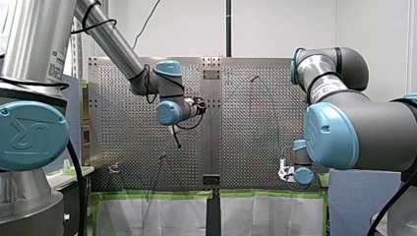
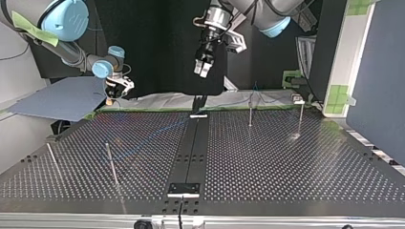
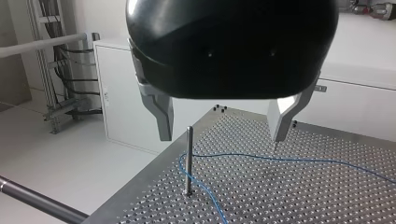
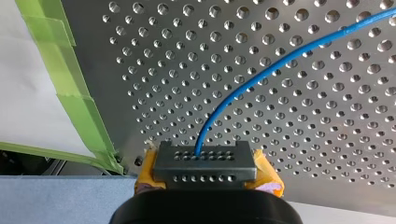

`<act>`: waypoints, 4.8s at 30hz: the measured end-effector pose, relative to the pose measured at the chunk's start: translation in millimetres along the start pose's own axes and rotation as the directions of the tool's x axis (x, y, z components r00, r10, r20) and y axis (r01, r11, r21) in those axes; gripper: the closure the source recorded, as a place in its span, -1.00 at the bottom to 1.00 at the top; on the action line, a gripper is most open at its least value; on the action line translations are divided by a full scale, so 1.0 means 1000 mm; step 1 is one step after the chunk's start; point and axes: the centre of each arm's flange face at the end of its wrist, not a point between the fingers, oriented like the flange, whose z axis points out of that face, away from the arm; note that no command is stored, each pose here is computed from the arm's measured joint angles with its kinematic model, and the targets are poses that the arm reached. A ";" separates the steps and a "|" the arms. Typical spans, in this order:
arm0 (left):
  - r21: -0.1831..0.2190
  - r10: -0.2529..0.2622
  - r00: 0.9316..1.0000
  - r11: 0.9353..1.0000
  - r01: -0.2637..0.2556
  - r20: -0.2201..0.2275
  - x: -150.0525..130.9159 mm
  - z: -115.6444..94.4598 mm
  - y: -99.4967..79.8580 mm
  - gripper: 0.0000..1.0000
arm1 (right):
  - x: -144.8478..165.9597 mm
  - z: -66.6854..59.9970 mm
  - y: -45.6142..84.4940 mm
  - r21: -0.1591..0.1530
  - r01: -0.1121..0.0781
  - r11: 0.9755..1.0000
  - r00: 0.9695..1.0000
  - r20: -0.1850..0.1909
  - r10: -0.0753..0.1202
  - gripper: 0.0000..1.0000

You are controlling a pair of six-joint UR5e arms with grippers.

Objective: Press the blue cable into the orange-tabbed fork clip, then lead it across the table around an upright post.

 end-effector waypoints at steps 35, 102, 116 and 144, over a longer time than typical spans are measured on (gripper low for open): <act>-0.153 0.123 0.964 0.975 -0.161 -0.235 0.072 -0.103 0.084 -1.00 | 0.000 0.001 0.003 -0.005 -0.010 1.000 1.000 0.025 0.010 0.97; -0.152 0.127 0.963 0.974 -0.166 -0.236 0.072 -0.103 0.084 -1.00 | -0.001 0.000 0.003 -0.005 -0.009 1.000 1.000 0.029 0.009 0.97; -0.152 0.127 0.963 0.974 -0.166 -0.237 0.072 -0.103 0.084 -1.00 | -0.001 0.000 0.003 -0.005 -0.009 1.000 1.000 0.029 0.009 0.97; -0.152 0.127 0.963 0.974 -0.166 -0.236 0.072 -0.103 0.084 -1.00 | -0.001 0.000 0.003 -0.005 -0.009 1.000 1.000 0.029 0.009 0.97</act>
